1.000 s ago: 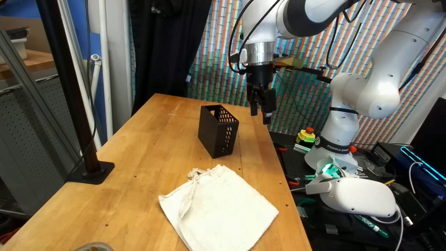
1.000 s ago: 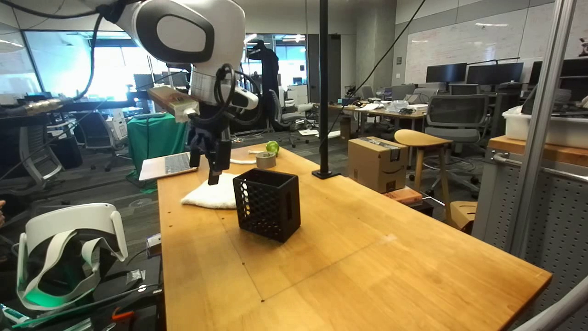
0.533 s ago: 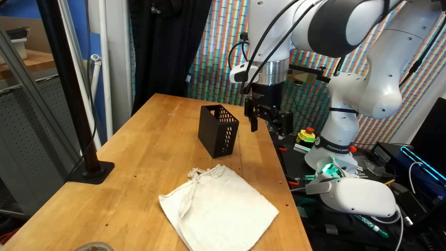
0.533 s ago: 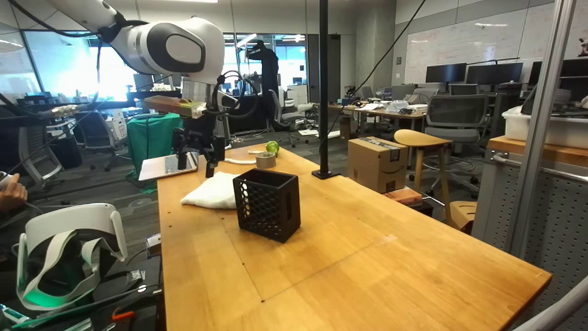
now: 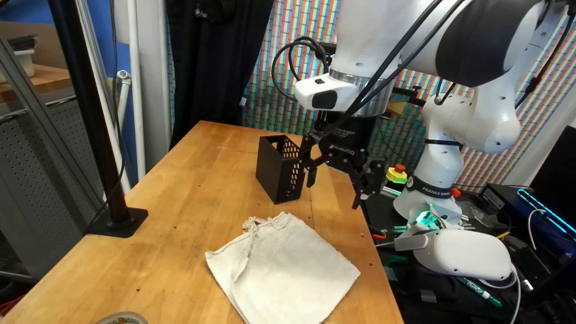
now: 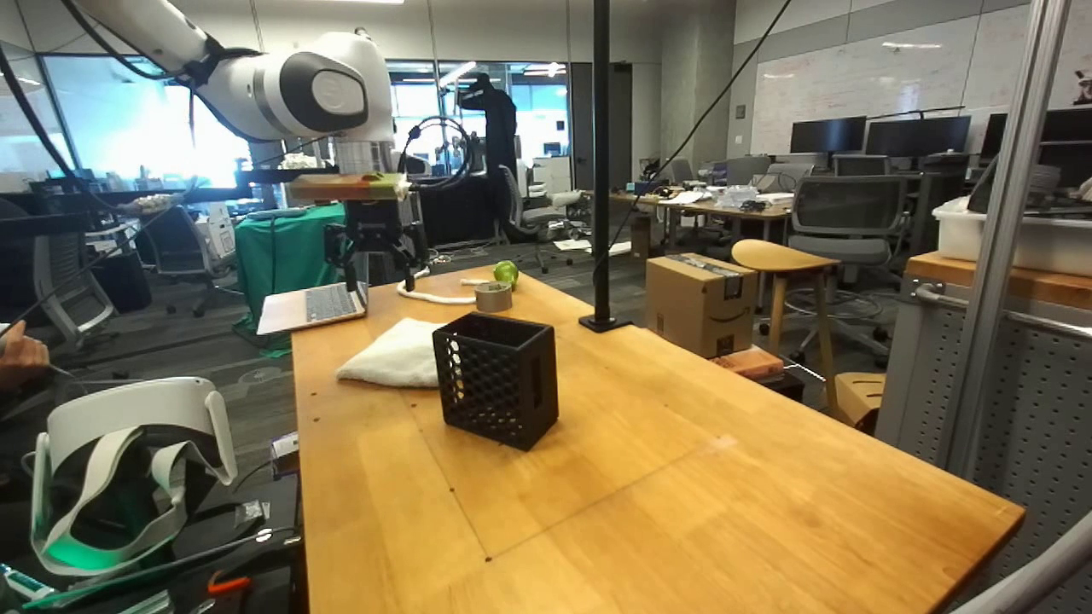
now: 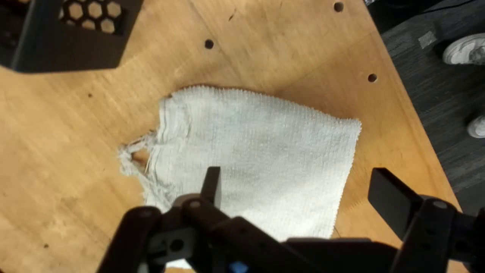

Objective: Put the white towel in the black box

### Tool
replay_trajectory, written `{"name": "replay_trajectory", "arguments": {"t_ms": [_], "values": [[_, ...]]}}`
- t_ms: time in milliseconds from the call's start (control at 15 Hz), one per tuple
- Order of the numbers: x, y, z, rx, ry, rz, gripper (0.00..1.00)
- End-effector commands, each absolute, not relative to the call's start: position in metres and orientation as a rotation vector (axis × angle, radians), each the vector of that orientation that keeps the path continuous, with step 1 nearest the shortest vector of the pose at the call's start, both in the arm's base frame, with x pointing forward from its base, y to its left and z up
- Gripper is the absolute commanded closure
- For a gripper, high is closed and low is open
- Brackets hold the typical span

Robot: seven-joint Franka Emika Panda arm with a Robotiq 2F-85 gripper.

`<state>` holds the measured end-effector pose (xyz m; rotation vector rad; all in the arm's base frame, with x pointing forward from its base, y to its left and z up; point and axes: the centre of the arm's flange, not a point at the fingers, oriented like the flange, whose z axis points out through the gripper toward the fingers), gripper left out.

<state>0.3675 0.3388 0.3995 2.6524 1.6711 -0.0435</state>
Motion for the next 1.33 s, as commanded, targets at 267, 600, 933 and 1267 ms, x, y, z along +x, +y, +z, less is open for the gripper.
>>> {"name": "replay_trajectory", "arguments": {"t_ms": [267,600,933,1267], "values": [[0.378,0.341,0.405,2.543,1.856,0.087,0.00],[0.378,0.333,0.402,2.546,1.852,0.094,0.00],[0.389,0.334,0.358,2.467,1.984,0.015,0.00],[0.409,0.353,0.328,2.378,2.098,-0.006,0.00]]}}
